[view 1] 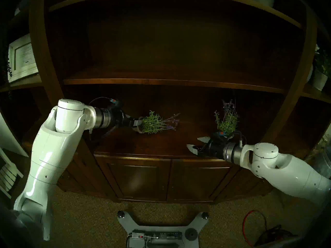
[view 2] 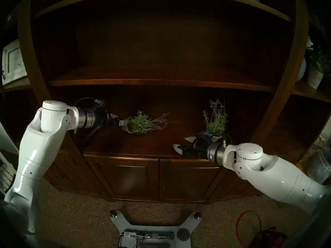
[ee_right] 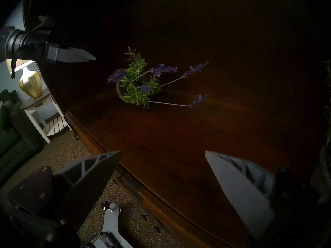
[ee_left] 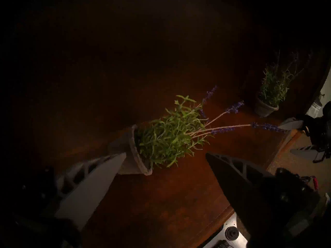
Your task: Place the fake decorative plant upright
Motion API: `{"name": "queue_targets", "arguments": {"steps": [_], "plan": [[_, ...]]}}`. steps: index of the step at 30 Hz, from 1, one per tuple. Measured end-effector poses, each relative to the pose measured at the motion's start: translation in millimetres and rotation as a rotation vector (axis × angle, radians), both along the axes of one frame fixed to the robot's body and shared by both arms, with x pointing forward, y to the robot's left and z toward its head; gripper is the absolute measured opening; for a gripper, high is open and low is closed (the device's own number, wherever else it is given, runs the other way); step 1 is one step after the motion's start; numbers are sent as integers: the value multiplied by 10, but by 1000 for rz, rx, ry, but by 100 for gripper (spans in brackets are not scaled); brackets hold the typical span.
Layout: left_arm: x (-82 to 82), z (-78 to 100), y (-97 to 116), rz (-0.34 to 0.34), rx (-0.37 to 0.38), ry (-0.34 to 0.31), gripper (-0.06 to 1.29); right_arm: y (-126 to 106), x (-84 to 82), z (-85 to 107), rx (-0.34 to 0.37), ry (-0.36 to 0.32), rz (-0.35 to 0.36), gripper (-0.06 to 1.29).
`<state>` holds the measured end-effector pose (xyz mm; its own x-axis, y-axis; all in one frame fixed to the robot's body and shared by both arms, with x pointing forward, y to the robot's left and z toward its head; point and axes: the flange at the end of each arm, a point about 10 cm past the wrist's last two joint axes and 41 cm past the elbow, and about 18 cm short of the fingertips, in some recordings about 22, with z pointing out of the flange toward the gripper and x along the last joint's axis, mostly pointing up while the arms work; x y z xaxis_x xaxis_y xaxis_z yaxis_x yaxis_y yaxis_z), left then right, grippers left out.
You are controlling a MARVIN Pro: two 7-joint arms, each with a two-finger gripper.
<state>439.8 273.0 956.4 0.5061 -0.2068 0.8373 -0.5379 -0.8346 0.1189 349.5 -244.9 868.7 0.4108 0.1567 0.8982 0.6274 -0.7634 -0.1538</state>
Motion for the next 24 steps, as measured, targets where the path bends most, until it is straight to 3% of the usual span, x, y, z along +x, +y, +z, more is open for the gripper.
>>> {"name": "queue_targets", "arguments": {"steps": [10, 16, 24], "plan": [[216, -228, 180, 83, -22, 66, 121, 0, 0, 0, 0, 0, 0, 121], [325, -319, 118, 96, -3, 87, 121, 0, 0, 0, 0, 0, 0, 121], [444, -314, 20, 100, 38, 81, 121, 0, 0, -1, 0, 0, 0, 121]]}}
